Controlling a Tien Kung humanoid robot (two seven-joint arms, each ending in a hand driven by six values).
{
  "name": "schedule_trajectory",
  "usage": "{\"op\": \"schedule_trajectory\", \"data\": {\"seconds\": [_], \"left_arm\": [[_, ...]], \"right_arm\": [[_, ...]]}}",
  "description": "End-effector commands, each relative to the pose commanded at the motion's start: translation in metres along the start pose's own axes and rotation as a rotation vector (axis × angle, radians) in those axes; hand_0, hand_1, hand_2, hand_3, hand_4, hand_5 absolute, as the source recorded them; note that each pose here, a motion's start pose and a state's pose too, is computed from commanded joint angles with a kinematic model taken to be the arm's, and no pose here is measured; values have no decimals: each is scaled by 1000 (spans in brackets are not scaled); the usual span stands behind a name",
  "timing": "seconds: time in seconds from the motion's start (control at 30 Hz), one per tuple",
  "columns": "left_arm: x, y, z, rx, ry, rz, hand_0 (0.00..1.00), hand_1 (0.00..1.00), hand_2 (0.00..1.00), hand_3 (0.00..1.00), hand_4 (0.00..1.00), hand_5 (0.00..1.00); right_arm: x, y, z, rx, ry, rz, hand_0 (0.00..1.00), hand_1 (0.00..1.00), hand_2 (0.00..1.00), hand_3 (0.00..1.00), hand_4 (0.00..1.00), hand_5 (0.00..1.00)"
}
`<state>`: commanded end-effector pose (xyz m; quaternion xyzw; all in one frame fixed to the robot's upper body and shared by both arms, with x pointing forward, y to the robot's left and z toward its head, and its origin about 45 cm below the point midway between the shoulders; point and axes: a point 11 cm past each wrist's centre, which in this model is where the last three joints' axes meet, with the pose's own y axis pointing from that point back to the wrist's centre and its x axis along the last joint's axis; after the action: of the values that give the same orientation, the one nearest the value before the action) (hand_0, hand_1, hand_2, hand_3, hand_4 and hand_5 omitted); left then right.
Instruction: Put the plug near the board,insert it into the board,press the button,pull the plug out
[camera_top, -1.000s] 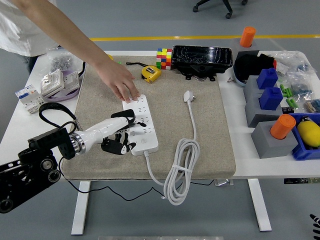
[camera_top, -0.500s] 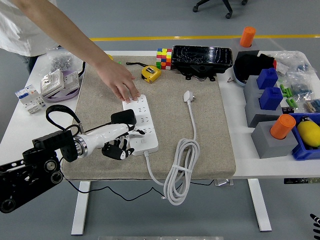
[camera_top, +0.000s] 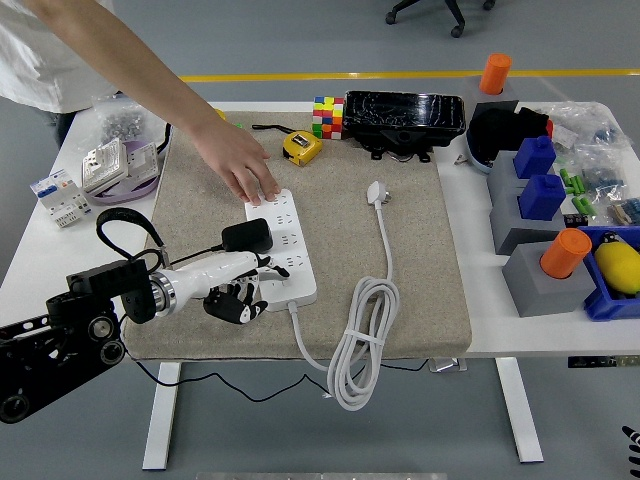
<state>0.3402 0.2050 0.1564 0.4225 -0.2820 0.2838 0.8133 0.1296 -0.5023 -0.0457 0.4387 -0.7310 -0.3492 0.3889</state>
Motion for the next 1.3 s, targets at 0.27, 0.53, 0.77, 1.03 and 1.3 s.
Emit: {"op": "schedule_trajectory", "data": {"seconds": [0.27,0.53,0.77,1.03,1.3], "left_arm": [[-2,-1,-4,21,-4,-14,209,133,232,773,500,2],[-4,-4,-3,33,-22,-30,209,134,232,770,501,2],[-5,-5,-2,42,-43,-41,209,133,232,763,501,2],[0,-3,2,12,6,-9,209,132,232,723,500,2],[28,1,2,-40,169,113,224,162,265,637,636,2]], "right_arm": [[1,0,-1,2,3,1,657,662,659,556,911,507],[0,0,0,-1,4,0,657,662,659,556,910,506],[1,0,1,-3,3,1,657,662,659,555,910,507],[0,0,1,-2,-2,1,657,662,660,555,911,506],[0,0,5,-9,-4,2,657,662,659,556,911,507]]}}
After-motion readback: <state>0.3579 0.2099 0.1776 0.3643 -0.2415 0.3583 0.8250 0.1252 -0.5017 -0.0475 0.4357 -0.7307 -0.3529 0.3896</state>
